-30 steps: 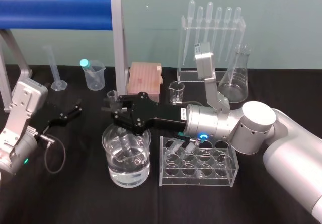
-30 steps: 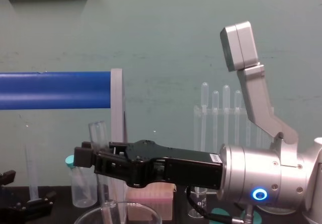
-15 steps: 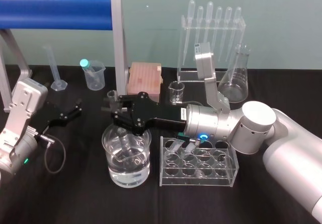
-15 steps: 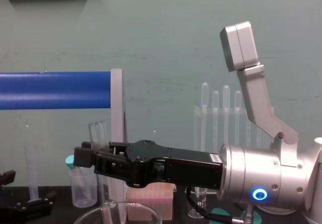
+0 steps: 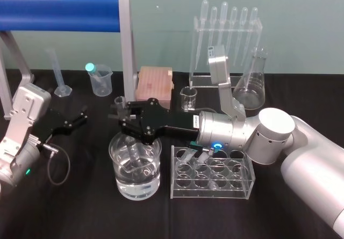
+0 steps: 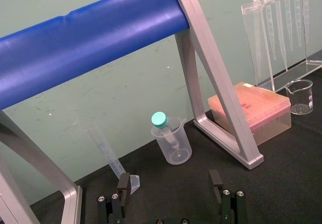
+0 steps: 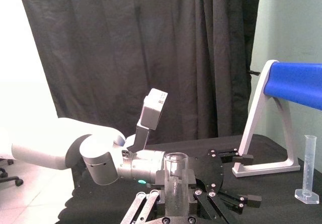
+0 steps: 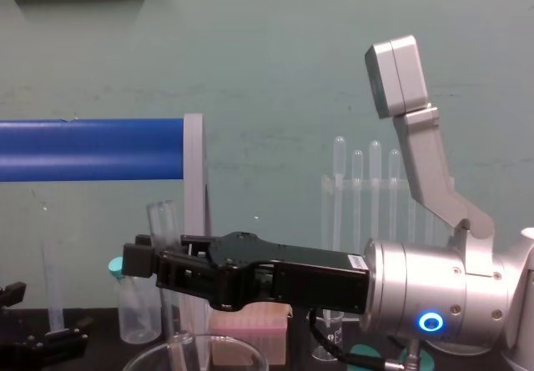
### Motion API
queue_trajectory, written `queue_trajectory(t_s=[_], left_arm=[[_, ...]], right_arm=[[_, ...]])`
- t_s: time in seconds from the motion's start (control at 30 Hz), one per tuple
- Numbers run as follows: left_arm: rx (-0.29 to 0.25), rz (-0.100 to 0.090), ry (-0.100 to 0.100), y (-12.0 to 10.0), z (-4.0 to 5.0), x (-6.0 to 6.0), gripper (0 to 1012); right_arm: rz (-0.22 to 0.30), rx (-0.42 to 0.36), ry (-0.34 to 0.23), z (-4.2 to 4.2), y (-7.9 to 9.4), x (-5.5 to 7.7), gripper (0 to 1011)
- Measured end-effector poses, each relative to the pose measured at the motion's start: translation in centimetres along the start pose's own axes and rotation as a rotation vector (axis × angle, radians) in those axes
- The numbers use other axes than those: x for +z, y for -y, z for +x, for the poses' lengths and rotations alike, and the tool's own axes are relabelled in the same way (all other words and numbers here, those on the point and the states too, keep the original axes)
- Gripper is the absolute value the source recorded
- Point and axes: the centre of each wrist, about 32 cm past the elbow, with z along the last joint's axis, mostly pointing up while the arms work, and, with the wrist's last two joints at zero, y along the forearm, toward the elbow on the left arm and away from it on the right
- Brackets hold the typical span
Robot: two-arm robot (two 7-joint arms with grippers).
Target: Hold the test tube with one hand and immerse one end into the beaker, then return it to the test tube rack.
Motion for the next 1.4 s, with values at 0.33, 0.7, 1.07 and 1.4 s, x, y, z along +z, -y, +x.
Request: queue_trajectory(t_s=[0.33, 0.7, 1.07, 1.4], left_arm=[[0.0, 0.0, 0.0, 0.0, 0.0, 0.0, 1000], [0.0, 0.0, 0.0, 0.0, 0.0, 0.0, 1000], [0.0, 0.0, 0.0, 0.0, 0.0, 0.0, 1000], [0.0, 0.0, 0.0, 0.0, 0.0, 0.0, 1000]], right_arm=[[0.0, 0.0, 0.0, 0.0, 0.0, 0.0, 224], [0.0, 0.0, 0.0, 0.0, 0.0, 0.0, 224], [0.0, 0.0, 0.0, 0.0, 0.0, 0.0, 224], [0.0, 0.0, 0.0, 0.0, 0.0, 0.0, 224]])
